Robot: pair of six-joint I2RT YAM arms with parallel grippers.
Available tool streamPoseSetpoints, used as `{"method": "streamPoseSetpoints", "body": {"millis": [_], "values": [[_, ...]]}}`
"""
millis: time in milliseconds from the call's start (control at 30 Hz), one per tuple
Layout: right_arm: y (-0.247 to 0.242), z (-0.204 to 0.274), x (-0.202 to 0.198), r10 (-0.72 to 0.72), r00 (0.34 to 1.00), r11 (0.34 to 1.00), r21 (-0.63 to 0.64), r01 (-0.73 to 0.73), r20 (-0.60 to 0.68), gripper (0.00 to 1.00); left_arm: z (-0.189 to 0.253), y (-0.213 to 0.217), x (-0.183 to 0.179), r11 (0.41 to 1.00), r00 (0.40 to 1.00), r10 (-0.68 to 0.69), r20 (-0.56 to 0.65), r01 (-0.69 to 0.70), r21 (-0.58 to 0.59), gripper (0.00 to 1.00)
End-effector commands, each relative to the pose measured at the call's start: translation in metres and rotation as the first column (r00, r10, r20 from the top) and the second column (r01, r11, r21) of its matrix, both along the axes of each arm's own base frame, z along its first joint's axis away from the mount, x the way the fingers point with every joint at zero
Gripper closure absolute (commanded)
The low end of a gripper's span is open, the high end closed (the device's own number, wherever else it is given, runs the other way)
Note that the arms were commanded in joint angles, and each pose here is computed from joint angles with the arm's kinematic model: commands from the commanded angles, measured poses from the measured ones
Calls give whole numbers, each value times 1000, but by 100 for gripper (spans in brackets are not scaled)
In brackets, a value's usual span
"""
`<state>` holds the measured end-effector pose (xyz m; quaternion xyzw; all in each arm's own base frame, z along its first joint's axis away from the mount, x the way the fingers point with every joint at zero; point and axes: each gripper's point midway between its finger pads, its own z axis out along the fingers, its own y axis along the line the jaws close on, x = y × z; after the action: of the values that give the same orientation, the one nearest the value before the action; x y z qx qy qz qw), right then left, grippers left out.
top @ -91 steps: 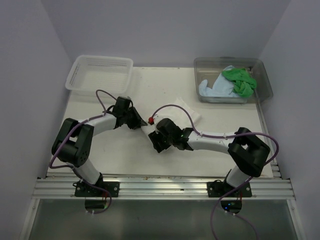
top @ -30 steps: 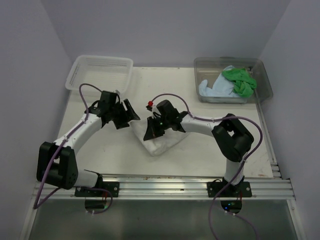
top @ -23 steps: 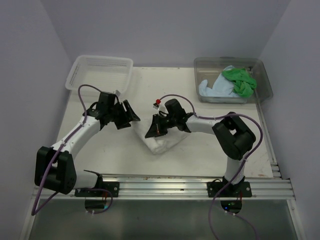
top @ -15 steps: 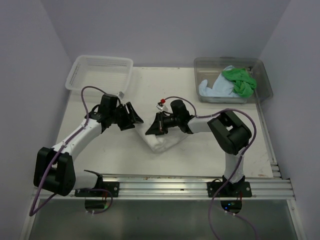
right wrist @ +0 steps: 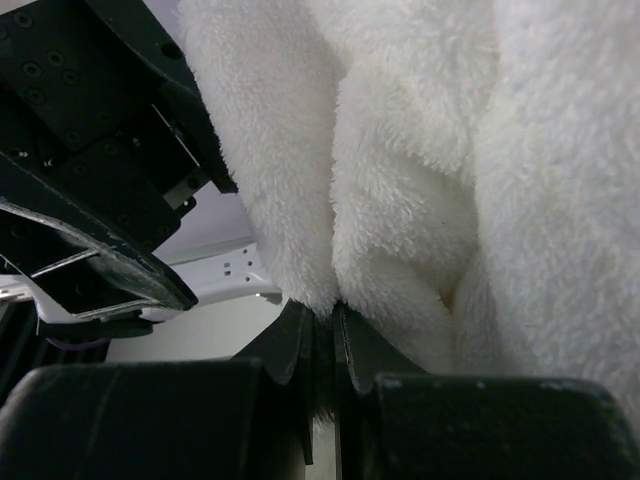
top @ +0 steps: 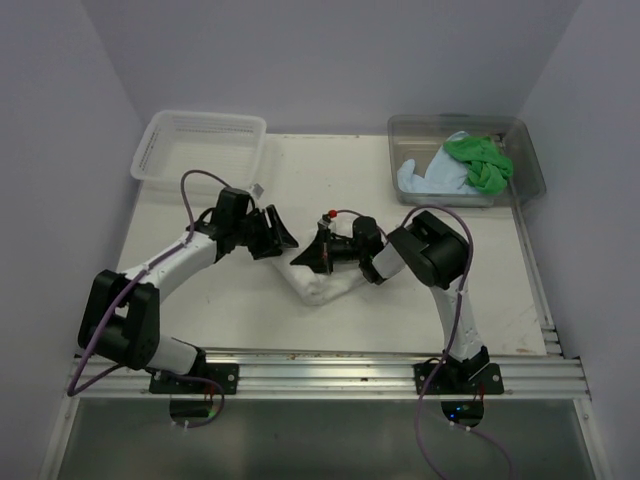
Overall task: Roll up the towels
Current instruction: Roll the towel
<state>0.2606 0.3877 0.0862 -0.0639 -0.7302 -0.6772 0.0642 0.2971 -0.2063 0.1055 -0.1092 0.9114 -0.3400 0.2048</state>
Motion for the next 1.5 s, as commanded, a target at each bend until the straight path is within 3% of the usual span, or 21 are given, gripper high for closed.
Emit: {"method": "streamPoseSetpoints", "body": {"millis": [0,367,433,467,500,533,567,600,667,700,900,1133,1467], "values": [[-3,47,-5,10,990,986,164,-34,144,100,21,-16,21,998,994,-34,102,38,-42,39],[-5,28,-5,-3,980,999,38,-4,198,100,13,-26,44,999,995,-33,99,37,-33,41],[-7,17,-3,-13,983,999,-37,20,181,100,4,-26,44,999,997,-35,73,36,-21,41],[-9,10,-2,-9,967,997,-73,29,255,100,1,-25,45,999,998,-31,61,32,-17,42],[-14,2,-5,5,975,986,-162,32,222,100,-10,-26,44,999,999,-33,35,33,-6,42],[-14,0,-3,15,967,977,-210,40,254,100,-17,-25,41,999,1000,-30,8,30,11,42],[-20,-11,7,27,931,954,-287,85,364,98,-23,-24,40,999,1000,-29,-12,29,17,43],[-33,-25,-3,66,951,910,-410,67,303,86,-34,-24,39,999,999,-29,-42,30,29,43],[-41,-9,11,82,896,872,-467,148,437,73,-45,-23,36,999,996,-27,-80,30,42,44],[-48,-11,7,100,899,847,-510,148,426,63,-53,-23,35,998,995,-28,-99,33,48,44],[-65,-4,-2,220,838,765,-621,169,499,34,-63,-23,35,995,992,-39,-123,50,87,44],[-55,16,-24,360,690,677,-685,270,628,26,-71,-25,30,993,987,-50,-150,65,94,45],[-46,43,-21,431,562,588,-692,418,706,25,-71,-26,28,993,986,-60,-153,75,94,45]]}}
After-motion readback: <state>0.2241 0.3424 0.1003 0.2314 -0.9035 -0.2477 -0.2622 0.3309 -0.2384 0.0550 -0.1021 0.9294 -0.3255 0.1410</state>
